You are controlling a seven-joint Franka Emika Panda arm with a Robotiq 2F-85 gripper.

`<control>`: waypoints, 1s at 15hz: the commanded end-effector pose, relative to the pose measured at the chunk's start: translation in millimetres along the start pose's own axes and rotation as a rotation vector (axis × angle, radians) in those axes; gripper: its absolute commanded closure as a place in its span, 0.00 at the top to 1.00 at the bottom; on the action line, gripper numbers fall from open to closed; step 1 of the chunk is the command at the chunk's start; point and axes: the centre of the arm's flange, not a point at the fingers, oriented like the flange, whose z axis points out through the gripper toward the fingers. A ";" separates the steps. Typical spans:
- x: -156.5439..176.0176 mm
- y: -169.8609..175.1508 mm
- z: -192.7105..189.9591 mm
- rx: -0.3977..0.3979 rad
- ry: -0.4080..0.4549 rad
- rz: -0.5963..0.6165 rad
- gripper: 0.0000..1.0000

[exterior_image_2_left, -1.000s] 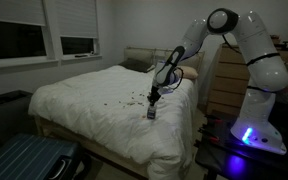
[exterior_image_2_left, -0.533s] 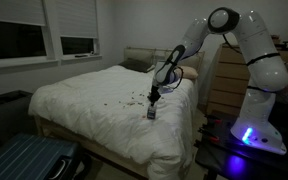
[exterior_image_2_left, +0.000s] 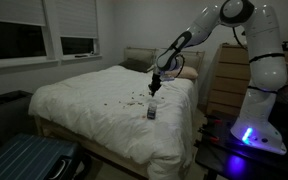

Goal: Pick up the small objects from the bed and put them in the jar

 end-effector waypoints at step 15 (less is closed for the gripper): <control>-3.5 144.7 -102.7 -0.044 0.165 0.377 0.65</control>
